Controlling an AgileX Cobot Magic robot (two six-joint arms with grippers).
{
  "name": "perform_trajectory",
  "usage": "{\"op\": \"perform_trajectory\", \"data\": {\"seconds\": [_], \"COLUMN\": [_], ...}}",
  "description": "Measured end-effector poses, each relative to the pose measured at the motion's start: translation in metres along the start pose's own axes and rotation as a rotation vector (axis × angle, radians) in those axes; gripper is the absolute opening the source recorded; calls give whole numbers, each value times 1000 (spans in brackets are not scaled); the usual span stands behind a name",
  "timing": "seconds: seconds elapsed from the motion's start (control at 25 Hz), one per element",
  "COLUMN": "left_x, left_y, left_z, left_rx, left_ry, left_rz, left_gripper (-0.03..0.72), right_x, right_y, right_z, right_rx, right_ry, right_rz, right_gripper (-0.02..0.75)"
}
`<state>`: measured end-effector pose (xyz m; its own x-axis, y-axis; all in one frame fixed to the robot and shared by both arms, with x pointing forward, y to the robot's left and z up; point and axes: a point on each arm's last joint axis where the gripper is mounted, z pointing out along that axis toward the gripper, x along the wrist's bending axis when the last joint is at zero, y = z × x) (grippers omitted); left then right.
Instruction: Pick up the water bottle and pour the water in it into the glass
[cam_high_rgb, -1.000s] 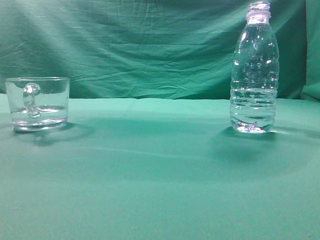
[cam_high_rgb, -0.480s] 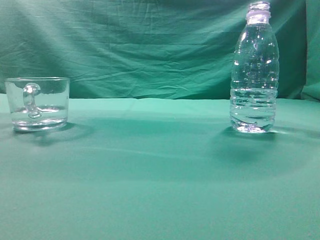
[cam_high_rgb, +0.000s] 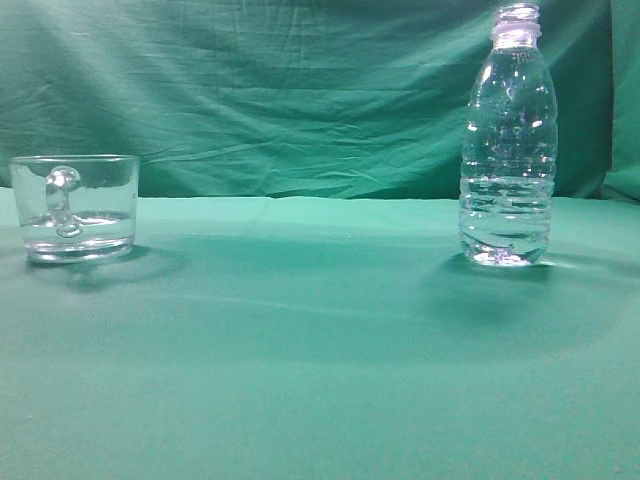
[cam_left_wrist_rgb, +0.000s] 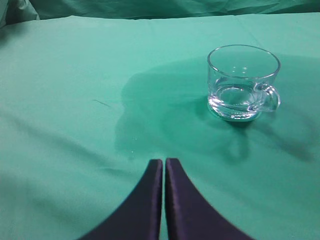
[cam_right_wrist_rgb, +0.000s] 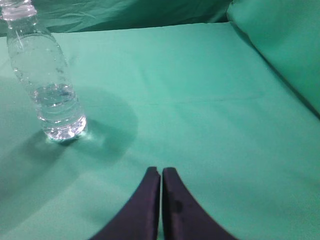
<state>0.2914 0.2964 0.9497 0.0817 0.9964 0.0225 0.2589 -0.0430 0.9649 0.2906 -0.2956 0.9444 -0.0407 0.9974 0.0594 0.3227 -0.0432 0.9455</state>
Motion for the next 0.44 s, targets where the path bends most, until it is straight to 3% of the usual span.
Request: {"op": "perform_trajectory", "data": {"seconds": [0.44], "left_x": [0], "left_y": [0], "left_z": [0], "left_rx": [0], "left_ry": [0], "left_rz": [0], "left_gripper": [0], "right_x": [0], "right_y": [1], "right_z": [0], "right_rx": [-19], "right_ry": [3], "right_rz": [7], "right_gripper": [0]}}
